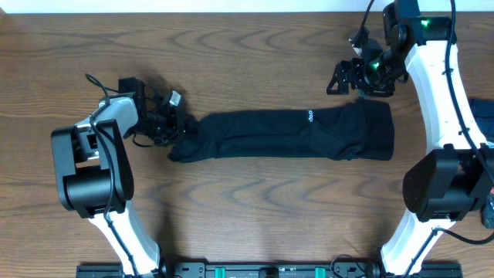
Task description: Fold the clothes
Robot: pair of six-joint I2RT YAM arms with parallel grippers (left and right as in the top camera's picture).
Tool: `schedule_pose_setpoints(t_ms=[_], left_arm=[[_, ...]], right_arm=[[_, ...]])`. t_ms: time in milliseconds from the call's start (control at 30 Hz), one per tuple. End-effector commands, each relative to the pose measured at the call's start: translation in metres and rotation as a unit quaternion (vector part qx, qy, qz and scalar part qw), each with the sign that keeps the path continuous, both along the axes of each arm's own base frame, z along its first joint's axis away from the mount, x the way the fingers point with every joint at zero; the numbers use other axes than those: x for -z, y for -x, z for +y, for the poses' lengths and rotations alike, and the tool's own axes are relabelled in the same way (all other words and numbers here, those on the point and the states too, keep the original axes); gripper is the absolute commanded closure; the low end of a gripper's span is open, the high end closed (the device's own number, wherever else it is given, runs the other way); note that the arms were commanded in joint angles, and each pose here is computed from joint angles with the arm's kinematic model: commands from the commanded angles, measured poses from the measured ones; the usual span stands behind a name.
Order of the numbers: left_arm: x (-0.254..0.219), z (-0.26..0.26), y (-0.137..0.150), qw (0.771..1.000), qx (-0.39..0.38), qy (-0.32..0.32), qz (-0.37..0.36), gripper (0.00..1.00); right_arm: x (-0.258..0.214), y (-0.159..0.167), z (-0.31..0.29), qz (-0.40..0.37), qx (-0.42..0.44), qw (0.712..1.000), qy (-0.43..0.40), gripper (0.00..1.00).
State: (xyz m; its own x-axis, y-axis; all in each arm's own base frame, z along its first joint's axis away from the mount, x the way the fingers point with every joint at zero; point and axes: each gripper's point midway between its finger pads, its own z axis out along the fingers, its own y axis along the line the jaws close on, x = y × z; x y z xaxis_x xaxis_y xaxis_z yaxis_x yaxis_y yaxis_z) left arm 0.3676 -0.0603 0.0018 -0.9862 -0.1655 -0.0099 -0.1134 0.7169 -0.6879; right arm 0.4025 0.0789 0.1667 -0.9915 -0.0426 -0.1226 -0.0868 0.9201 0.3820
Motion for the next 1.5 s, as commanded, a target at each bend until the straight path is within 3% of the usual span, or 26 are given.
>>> schedule_pose_setpoints(t_ms=[0, 300, 667, 1167, 1467], left_arm=[[0.023, 0.026, 0.01, 0.998, -0.032, -0.036, 0.038, 0.94], [0.021, 0.093, 0.013, 0.989, -0.136, -0.018, 0.054, 0.94], [0.007, 0.135, 0.017, 0.979, -0.193, -0.009, 0.071, 0.94], [-0.082, 0.068, -0.004, 0.992, -0.115, -0.024, 0.039, 0.94], [-0.123, 0.013, 0.003, 0.996, -0.081, -0.025, 0.024, 0.94]], right_arm=[[-0.003, 0.0, 0.006, -0.008, -0.014, 1.0, -0.005, 0.14], [-0.003, 0.001, 0.006, -0.007, -0.018, 1.0, -0.004, 0.14], [-0.003, 0.002, 0.009, -0.008, -0.024, 1.0, -0.004, 0.13], [-0.003, 0.003, 0.014, -0.009, -0.034, 0.999, -0.004, 0.12], [-0.003, 0.004, 0.014, -0.008, -0.034, 0.999, -0.004, 0.12]])
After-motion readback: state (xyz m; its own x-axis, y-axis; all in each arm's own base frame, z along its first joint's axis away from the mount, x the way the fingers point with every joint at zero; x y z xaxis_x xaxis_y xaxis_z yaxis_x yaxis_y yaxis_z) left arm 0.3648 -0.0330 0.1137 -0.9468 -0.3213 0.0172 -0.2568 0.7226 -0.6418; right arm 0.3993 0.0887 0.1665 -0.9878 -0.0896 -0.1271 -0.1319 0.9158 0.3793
